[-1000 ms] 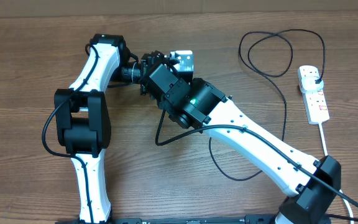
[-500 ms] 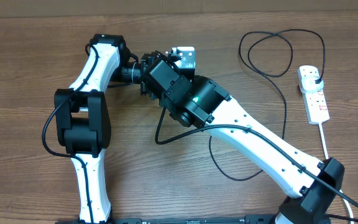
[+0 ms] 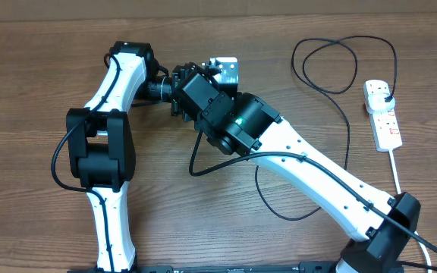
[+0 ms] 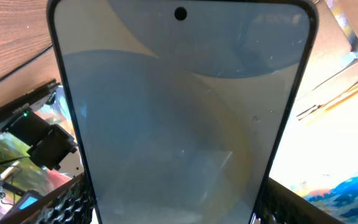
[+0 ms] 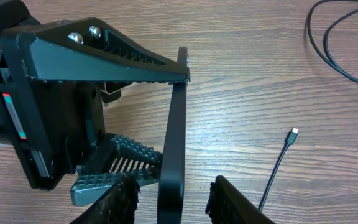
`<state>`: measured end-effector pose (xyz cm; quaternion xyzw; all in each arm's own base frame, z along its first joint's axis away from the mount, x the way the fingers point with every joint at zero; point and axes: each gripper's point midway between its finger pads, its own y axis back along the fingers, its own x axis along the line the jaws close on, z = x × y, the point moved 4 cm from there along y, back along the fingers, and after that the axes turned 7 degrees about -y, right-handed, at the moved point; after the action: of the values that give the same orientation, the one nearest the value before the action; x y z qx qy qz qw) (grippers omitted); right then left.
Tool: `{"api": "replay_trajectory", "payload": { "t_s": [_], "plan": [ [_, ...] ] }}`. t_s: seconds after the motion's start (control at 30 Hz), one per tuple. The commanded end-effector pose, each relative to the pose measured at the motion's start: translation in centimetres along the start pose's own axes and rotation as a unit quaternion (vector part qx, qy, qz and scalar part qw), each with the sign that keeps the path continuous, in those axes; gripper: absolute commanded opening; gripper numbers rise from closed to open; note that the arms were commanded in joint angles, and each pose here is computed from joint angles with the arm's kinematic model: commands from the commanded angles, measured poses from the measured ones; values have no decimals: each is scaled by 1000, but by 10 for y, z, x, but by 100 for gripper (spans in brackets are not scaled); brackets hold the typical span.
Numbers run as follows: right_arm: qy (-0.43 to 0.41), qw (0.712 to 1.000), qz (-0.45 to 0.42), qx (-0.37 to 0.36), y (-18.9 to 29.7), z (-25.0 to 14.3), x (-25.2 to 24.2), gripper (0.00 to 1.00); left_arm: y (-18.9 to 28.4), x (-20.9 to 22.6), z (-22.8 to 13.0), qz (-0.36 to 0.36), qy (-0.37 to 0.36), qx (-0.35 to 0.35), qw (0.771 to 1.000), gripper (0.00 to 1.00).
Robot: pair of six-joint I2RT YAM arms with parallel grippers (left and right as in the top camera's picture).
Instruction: Plug charger to phone and switch on socket
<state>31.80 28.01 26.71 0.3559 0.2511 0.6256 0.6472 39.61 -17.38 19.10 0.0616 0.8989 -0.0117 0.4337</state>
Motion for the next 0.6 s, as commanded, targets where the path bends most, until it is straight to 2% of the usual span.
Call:
{"api": "replay_trajectory", "payload": {
  "t_s": [0.0,0.57],
  "plan": [
    [-13,1000,17,-15,14,12,1,39,2,-11,-1,-25,-14,2,1000,79],
    [-15,1000,18,-17,14,13,1,34,2,-11,-1,-25,-25,2,999,80]
  ]
}}
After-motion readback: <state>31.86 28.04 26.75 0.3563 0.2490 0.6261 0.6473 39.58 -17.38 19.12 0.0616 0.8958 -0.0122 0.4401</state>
